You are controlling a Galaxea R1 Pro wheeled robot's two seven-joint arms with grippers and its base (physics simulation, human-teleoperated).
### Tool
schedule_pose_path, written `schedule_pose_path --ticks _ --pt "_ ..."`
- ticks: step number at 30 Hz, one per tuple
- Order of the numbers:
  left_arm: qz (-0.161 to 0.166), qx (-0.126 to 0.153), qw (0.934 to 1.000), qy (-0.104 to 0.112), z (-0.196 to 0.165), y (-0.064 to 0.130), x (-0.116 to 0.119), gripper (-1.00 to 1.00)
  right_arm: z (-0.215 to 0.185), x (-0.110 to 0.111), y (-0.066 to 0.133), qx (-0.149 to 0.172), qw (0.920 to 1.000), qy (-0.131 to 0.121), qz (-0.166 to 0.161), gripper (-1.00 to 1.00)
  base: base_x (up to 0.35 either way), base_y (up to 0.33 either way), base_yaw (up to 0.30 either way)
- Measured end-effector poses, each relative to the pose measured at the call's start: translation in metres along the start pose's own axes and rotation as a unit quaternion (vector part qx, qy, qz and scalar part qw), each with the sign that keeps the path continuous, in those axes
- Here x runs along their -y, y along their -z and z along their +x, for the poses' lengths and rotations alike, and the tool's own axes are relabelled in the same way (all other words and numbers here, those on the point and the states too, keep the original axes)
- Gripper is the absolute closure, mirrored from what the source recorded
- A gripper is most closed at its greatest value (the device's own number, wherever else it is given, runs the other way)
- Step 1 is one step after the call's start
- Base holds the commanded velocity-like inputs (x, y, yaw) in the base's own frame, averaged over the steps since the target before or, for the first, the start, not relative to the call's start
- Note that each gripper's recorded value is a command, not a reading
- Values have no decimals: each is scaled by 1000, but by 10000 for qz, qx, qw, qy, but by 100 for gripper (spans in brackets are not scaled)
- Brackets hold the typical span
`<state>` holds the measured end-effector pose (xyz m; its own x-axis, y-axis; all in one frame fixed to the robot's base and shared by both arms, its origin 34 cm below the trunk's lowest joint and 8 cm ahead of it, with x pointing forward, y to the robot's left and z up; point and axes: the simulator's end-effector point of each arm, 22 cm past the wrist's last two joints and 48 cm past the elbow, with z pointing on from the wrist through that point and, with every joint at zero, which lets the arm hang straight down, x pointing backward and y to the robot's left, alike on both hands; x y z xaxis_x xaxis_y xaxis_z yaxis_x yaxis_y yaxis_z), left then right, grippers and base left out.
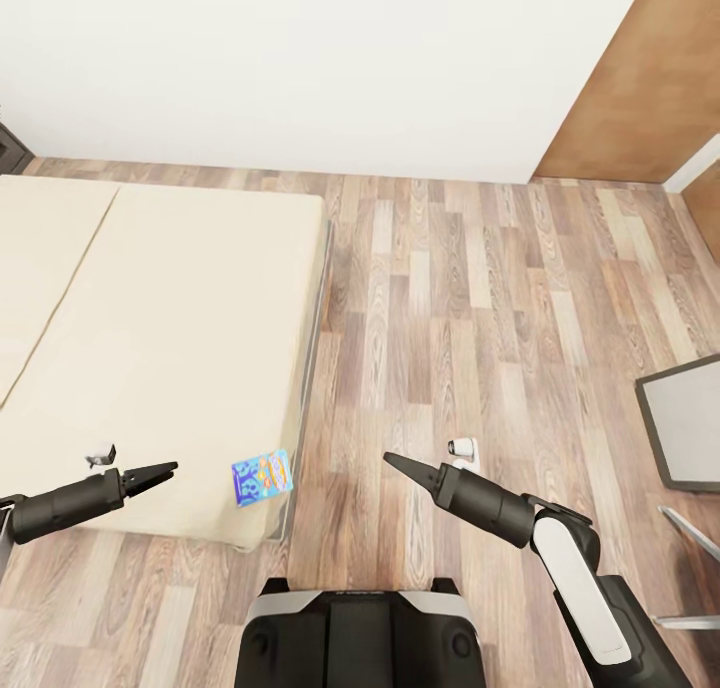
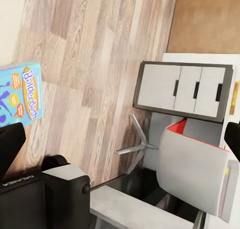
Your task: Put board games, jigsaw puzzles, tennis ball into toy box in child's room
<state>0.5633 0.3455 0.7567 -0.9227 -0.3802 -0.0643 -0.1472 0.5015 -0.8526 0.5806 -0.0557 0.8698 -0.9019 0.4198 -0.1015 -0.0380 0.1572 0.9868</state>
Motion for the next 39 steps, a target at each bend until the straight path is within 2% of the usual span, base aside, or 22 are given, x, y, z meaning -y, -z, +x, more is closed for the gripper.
schedule_pose_path --ticks 10,39 --pt "-116 42 9999 -62 -4 3 0 -100 -3 -7 0 12 10000 70 -30 -100 0 0 0" --pt "-32 163 9995 -253 -16 11 21 -100 -10 -29 1 64 9994 302 -123 -100 41 0 0"
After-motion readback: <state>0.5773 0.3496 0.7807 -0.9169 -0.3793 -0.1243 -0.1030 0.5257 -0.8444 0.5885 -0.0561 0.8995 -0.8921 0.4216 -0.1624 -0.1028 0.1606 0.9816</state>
